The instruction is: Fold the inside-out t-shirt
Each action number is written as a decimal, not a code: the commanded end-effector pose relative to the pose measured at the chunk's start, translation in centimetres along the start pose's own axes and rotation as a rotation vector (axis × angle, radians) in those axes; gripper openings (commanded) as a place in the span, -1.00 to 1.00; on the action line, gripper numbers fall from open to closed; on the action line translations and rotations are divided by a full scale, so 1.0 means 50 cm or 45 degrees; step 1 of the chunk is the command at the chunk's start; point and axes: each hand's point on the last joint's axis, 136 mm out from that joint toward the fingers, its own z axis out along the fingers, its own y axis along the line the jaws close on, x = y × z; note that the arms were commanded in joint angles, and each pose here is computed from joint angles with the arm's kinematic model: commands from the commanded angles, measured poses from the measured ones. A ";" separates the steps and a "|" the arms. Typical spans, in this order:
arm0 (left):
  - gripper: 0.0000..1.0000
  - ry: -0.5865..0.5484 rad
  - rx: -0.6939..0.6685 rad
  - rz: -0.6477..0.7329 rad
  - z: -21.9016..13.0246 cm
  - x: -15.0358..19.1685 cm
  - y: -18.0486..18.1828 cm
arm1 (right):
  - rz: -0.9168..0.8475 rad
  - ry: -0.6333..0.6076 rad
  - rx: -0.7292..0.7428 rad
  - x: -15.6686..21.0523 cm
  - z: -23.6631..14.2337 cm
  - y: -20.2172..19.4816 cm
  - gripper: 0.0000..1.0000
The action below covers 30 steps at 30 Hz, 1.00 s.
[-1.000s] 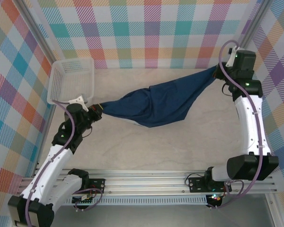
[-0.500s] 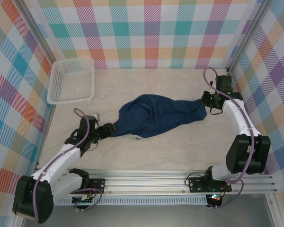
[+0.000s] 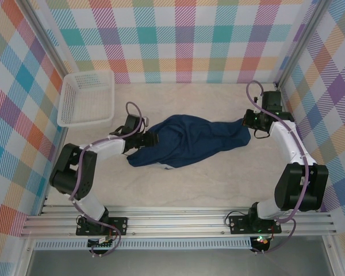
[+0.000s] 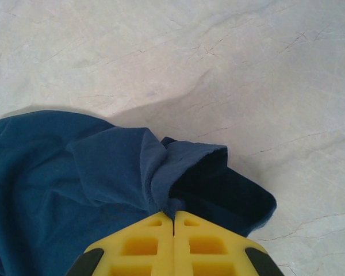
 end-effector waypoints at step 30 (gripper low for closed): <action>-1.00 -0.668 -0.114 -0.036 -0.401 -0.128 0.006 | -0.138 -0.416 0.199 -0.162 -0.241 0.010 -1.00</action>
